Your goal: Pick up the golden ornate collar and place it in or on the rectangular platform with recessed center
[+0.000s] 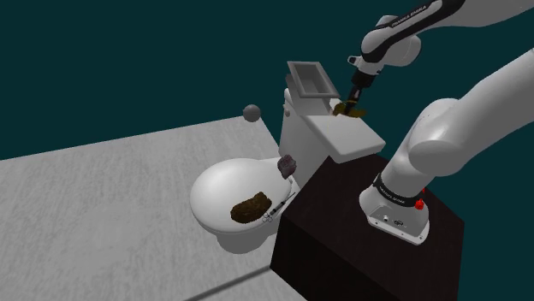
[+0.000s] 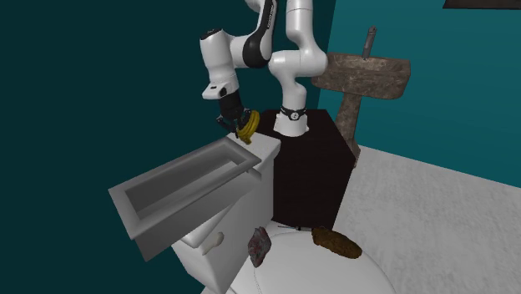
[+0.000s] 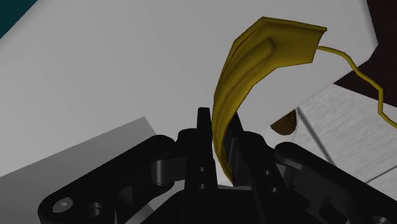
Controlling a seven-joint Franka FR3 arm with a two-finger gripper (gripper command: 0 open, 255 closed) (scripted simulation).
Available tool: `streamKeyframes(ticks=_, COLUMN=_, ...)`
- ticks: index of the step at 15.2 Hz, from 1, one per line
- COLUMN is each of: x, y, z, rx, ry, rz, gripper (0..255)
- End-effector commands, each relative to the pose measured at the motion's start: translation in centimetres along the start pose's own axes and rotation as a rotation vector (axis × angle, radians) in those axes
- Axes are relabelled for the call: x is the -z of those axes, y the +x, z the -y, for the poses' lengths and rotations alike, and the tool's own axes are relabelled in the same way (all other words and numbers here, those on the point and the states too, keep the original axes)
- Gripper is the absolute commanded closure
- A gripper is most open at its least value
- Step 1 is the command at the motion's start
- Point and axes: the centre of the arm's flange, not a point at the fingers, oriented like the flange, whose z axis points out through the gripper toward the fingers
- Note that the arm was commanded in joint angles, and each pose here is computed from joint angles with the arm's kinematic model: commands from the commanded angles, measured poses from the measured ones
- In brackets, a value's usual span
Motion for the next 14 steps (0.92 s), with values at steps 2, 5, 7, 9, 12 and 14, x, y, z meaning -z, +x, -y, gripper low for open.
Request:
streamKeyframes(ticks=2, x=1.6, y=0.2, z=0.3, rx=0.0, ry=0.0, rz=0.001, gripper=255)
streamKeyframes(ticks=5, x=3.1, y=0.3, z=0.5, rx=0.0, ry=0.0, rz=0.001, gripper=255)
streamKeyframes(ticks=7, x=4.1, y=0.5, z=0.7, rx=0.0, ry=0.0, rz=0.001, gripper=255)
streamKeyframes(ticks=9, x=5.2, y=0.6, z=0.9, rx=0.0, ry=0.0, rz=0.001, gripper=255)
streamKeyframes(ticks=12, x=6.7, y=0.8, z=1.1, rx=0.0, ry=0.0, rz=0.001, gripper=255)
streamKeyframes(ticks=14, x=7.8, y=0.9, z=1.3, rx=0.0, ry=0.0, rz=0.001, gripper=255)
